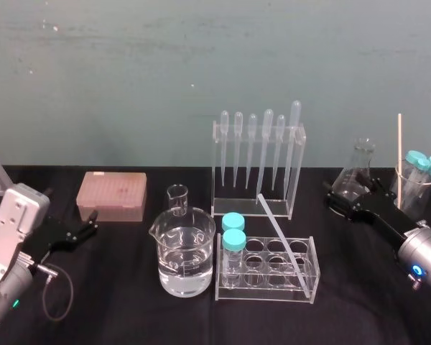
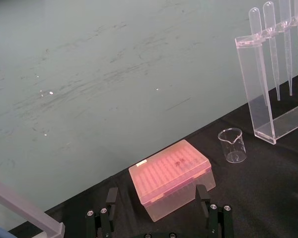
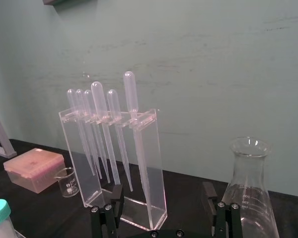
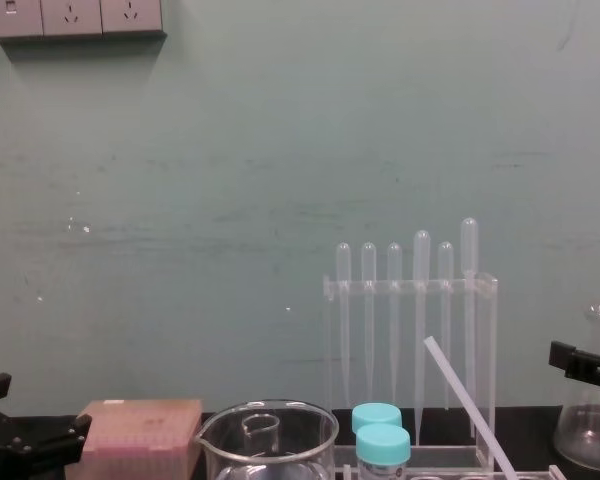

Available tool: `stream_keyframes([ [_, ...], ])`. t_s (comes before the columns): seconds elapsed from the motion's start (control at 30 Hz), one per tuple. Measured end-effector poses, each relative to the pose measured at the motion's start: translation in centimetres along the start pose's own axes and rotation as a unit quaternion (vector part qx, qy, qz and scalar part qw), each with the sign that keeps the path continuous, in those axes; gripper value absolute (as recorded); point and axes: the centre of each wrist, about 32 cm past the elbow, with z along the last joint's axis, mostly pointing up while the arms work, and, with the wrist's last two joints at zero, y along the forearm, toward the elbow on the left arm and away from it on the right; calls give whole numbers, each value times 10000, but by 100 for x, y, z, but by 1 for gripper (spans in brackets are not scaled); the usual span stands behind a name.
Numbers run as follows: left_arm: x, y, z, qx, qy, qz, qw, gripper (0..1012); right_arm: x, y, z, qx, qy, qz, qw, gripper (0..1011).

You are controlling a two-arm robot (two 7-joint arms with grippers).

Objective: Pick up the stirring rod with one hand, then place it down.

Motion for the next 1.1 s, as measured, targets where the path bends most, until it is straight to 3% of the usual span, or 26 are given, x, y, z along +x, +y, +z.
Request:
stream_keyframes([
  [1.1, 0, 0, 0, 0, 0, 0, 10000, 1000, -5, 4, 16, 120, -40, 39, 9999, 1003],
])
